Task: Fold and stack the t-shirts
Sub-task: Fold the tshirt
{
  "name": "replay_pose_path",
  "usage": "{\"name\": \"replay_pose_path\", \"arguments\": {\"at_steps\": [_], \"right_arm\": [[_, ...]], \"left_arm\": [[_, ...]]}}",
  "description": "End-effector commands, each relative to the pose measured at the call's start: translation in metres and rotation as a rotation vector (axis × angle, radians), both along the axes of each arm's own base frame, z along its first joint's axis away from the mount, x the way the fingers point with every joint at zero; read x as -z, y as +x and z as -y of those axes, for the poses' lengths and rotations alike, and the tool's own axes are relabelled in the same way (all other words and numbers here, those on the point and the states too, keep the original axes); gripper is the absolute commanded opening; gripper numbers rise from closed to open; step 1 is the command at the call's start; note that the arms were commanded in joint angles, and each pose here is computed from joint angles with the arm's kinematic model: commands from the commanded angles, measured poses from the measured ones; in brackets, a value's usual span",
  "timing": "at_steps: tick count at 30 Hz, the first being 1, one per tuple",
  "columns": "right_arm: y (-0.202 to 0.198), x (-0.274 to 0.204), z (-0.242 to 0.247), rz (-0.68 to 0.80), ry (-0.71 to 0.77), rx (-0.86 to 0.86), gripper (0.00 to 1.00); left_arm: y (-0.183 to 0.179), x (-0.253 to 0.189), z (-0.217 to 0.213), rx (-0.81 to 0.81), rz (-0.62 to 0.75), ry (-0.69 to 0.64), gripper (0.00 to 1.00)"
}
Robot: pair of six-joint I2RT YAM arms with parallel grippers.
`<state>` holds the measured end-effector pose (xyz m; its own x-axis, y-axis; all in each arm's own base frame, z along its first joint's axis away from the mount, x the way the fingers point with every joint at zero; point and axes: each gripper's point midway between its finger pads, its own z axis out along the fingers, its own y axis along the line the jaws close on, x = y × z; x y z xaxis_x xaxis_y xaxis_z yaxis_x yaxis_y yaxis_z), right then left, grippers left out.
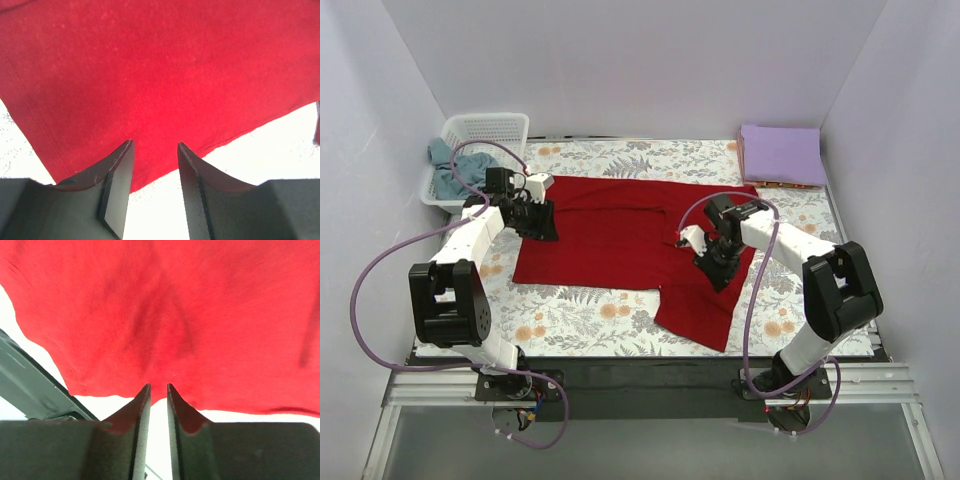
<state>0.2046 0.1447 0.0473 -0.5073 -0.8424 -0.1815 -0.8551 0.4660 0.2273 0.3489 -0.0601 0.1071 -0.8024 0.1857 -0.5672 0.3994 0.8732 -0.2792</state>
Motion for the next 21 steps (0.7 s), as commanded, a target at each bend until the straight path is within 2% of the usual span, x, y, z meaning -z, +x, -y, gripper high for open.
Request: {"name": "replay_pose_path", "arguments": {"at_steps": [1,6,11,17,21], "right_arm": [[0.016,-0.026,-0.001,0.018,0.056,0.011,0.27],[0.05,-0.022,0.012,0.076,0.036,0.102,0.3],[0.071,-0.001,0.02,0.12,-0.015,0.154,0.29],[0.066,0.037,0.044,0.108,-0.125,0.16,0.29],[0.063,0.054,0.069,0.104,-0.196,0.18,0.28]], "left_arm": [[-0.007,-0.018,-0.001,0.043,0.044,0.011,0.39],[-0.025,0.013,-0.007,0.129,-0.09,0.057,0.4],[-0.032,0.05,-0.029,0.12,-0.159,0.138,0.38],[-0.055,0.078,-0.04,0.133,-0.201,0.203,0.36],[-0.08,0.101,-0.04,0.149,-0.277,0.203,0.33]]}}
